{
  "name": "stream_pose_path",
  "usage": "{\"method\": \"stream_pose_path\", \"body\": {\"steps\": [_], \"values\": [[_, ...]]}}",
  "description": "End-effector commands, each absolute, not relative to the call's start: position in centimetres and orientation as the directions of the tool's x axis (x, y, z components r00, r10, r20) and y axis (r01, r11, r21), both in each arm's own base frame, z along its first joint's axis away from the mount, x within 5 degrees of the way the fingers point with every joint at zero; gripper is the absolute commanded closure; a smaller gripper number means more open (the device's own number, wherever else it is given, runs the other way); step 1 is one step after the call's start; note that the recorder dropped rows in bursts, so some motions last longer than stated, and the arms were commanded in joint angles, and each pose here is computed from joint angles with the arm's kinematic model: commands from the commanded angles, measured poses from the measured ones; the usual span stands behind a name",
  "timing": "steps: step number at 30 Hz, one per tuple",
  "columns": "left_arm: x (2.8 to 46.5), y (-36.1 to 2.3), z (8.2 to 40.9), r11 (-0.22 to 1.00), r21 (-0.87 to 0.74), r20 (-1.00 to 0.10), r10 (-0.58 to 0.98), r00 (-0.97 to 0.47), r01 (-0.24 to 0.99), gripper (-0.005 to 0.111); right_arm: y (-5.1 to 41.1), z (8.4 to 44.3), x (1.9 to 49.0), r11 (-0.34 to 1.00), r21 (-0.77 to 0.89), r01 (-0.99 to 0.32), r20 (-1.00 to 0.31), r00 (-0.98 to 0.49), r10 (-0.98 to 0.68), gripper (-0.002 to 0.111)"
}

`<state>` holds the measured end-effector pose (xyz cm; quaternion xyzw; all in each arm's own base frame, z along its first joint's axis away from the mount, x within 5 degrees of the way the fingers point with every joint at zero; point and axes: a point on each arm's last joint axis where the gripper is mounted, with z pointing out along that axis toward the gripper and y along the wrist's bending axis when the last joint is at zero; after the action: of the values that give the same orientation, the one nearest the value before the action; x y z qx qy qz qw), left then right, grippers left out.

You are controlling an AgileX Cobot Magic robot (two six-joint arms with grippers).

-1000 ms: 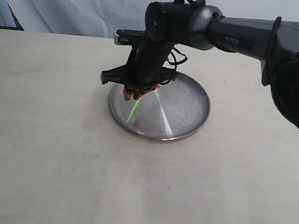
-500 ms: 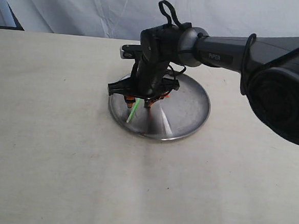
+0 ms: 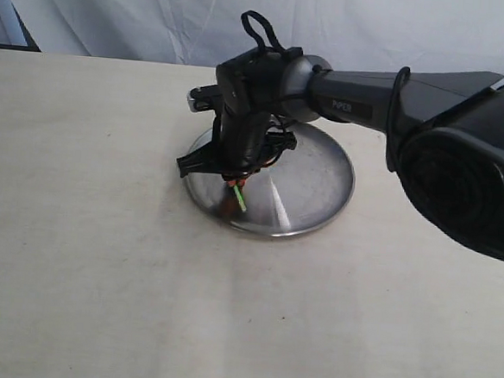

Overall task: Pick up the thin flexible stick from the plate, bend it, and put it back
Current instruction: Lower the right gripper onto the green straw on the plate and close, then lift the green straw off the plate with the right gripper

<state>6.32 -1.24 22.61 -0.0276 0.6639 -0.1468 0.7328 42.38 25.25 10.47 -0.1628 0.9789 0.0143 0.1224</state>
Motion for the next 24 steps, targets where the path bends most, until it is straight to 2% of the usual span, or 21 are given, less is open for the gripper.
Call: {"method": "stream_pose_path", "body": {"steps": [1, 5, 11, 15, 20, 24], "values": [[6.2, -1.3, 22.6, 0.956, -0.226, -0.965, -0.246, 0.087, 0.189, 0.106, 24.5, 7.8, 41.4, 0.938, -0.046, -0.342, -0.106, -0.932, -0.345, 0.108], [6.2, -1.3, 22.6, 0.956, -0.226, -0.965, -0.246, 0.087, 0.189, 0.106, 24.6, 9.4, 41.6, 0.937, -0.044, -0.345, -0.142, -0.927, -0.348, 0.109], [6.2, -1.3, 22.6, 0.956, -0.226, -0.965, -0.246, 0.087, 0.189, 0.106, 24.0, 15.0, 41.8, 0.926, -0.096, -0.365, -0.251, -0.892, -0.377, 0.109], [6.2, -1.3, 22.6, 0.956, -0.226, -0.965, -0.246, 0.087, 0.189, 0.106, 22.7, 17.6, 40.9, 0.909, -0.174, -0.378, -0.261, -0.873, -0.413, 0.109], [6.2, -1.3, 22.6, 0.956, -0.226, -0.965, -0.246, 0.087, 0.189, 0.106, 20.5, 18.7, 38.4, 0.896, -0.212, -0.391, -0.236, -0.869, -0.435, 0.109], [6.2, -1.3, 22.6, 0.955, -0.226, -0.965, -0.246, 0.087, 0.193, 0.106, 17.3, 19.0, 35.7, 0.926, -0.140, -0.350, -0.280, -0.883, -0.376, 0.109]]}}
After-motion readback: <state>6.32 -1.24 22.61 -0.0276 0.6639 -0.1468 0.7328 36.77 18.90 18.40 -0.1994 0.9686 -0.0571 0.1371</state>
